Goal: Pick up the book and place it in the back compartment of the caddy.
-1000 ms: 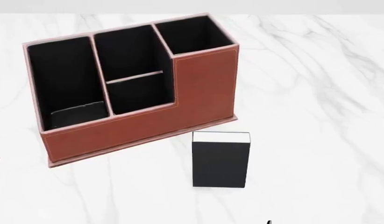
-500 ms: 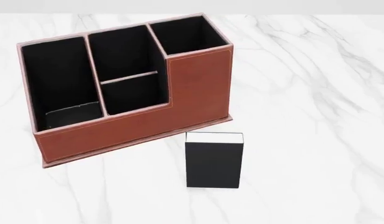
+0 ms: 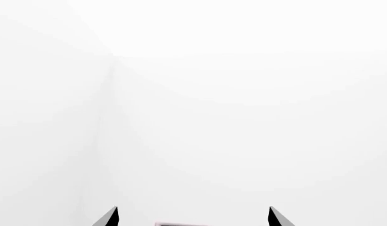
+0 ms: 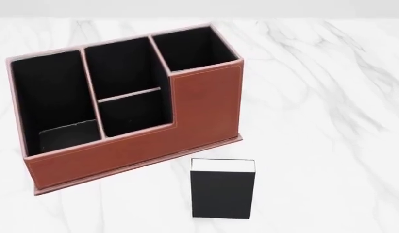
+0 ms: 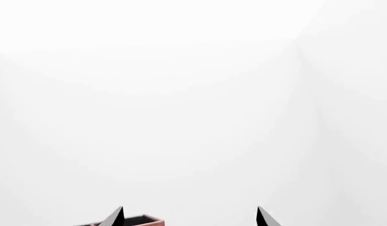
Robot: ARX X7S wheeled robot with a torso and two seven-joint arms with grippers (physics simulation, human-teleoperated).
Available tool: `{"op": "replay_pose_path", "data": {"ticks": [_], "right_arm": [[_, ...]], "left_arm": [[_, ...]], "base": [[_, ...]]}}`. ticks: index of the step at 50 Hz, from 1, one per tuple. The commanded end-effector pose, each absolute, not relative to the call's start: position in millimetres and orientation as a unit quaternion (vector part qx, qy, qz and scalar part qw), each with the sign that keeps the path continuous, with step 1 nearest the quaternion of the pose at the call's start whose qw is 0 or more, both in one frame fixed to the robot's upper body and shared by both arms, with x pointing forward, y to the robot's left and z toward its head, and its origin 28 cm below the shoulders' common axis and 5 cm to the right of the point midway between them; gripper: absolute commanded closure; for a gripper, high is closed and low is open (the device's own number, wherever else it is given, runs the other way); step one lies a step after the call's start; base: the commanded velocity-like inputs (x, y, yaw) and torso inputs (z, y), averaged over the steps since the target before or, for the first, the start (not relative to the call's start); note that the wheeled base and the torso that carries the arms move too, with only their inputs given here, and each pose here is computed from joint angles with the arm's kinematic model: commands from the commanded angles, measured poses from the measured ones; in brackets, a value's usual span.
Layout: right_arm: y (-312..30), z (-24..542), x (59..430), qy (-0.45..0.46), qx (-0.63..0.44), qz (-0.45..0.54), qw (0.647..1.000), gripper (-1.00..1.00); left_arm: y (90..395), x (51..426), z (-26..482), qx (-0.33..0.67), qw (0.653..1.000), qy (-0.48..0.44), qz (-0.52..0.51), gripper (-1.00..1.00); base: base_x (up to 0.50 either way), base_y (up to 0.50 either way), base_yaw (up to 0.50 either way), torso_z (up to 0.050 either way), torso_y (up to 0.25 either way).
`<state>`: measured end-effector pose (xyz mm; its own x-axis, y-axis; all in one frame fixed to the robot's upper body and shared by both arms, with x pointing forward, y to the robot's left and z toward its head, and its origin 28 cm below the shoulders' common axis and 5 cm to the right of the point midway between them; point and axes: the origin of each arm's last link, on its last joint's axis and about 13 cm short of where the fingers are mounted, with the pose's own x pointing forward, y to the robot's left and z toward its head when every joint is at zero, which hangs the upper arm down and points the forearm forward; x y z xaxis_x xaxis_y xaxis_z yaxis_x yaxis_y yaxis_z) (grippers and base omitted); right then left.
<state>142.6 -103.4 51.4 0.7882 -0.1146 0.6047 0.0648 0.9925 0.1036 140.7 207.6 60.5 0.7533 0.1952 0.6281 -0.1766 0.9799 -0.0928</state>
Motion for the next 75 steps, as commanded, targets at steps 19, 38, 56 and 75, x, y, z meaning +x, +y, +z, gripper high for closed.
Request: {"op": "replay_pose_path", "data": {"ticks": [19,38,56,75], "right_arm": [[-103.5,50.9,143.1,-0.322,0.038,-0.047,0.945,-1.00],[-102.5,50.4,142.8,-0.321,0.035,-0.046,0.945,-1.00],[-102.5,49.7,143.6,-0.320,0.035,-0.046,0.946,-1.00],[-103.1,49.4,144.3,-0.324,0.038,-0.055,0.944,-1.00]], "left_arm": [[207.3,141.1,60.8,-0.014,0.936,-0.337,0.100,-1.00],[207.8,140.1,61.0,-0.014,0.936,-0.337,0.100,-1.00],[207.9,140.3,60.6,-0.014,0.936,-0.338,0.101,-1.00],[207.7,141.1,60.6,-0.014,0.936,-0.336,0.101,-1.00]], "base": [[0.18,0.00,0.00,0.000,0.000],[0.18,0.00,0.00,0.000,0.000],[0.17,0.00,0.00,0.000,0.000],[0.08,0.00,0.00,0.000,0.000]]}}
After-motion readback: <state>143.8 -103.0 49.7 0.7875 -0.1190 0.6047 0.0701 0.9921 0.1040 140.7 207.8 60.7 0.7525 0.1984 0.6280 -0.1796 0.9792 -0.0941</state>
